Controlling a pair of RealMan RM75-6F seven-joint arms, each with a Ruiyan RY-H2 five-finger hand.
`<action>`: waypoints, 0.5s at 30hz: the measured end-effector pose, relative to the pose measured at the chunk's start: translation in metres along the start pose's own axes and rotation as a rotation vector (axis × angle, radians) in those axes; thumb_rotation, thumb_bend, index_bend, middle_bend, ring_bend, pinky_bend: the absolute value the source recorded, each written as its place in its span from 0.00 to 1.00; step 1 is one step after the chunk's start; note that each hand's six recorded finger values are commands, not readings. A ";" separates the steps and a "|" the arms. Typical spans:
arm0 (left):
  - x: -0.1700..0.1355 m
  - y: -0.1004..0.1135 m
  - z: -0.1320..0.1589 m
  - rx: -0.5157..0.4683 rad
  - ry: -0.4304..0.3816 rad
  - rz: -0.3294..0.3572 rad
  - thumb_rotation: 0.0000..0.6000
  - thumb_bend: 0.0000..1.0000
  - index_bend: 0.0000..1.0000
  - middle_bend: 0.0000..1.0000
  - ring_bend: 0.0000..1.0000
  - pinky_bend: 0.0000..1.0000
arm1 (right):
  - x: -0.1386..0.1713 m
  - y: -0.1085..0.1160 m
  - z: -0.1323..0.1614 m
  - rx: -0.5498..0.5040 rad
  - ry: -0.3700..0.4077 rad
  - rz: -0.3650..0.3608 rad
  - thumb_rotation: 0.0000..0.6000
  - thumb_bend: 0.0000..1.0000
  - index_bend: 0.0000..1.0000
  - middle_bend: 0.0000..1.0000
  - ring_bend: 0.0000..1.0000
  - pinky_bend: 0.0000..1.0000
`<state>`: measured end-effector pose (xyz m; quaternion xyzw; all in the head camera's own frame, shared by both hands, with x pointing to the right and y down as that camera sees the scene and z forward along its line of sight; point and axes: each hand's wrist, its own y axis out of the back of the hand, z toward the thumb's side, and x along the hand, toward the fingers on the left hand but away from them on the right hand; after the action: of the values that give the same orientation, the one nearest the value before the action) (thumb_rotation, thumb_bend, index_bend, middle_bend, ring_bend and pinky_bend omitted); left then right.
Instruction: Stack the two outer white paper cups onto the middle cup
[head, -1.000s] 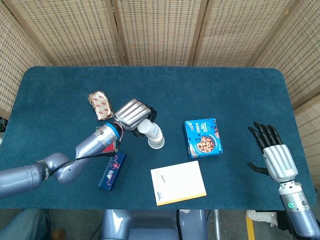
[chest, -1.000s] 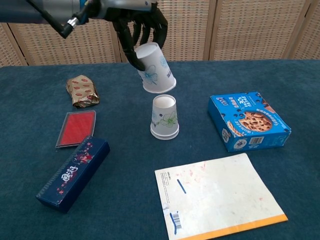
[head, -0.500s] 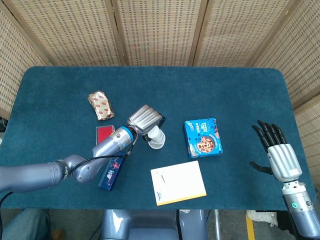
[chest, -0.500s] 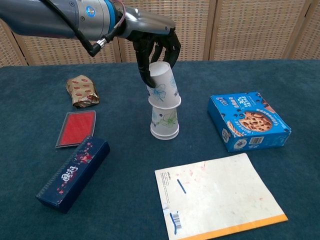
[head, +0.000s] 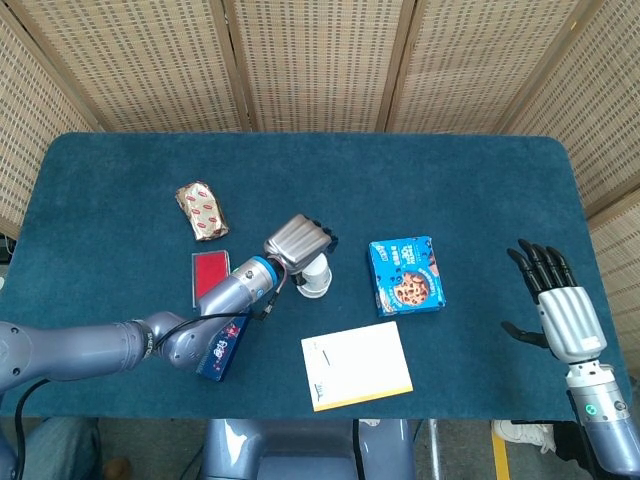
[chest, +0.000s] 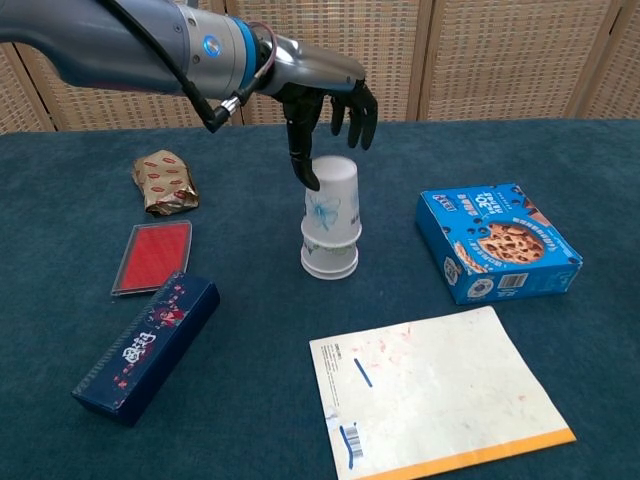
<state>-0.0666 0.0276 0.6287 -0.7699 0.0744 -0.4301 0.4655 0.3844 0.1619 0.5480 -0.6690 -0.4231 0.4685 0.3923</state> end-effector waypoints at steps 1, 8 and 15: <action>0.000 0.000 0.002 0.006 -0.002 -0.004 1.00 0.00 0.02 0.03 0.01 0.16 | 0.000 0.000 0.000 0.000 0.000 -0.001 1.00 0.00 0.02 0.00 0.00 0.00; -0.006 0.008 0.005 -0.003 0.006 0.037 1.00 0.00 0.00 0.00 0.00 0.01 | 0.001 0.002 0.000 -0.004 0.005 -0.006 1.00 0.00 0.02 0.00 0.00 0.00; -0.039 0.015 -0.020 -0.040 0.089 0.130 1.00 0.00 0.00 0.00 0.00 0.00 | 0.003 0.005 -0.001 0.004 -0.002 -0.016 1.00 0.00 0.01 0.00 0.00 0.00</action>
<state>-0.1007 0.0265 0.5978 -0.7528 0.1537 -0.4312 0.4730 0.3872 0.1628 0.5427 -0.6644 -0.4280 0.4666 0.3971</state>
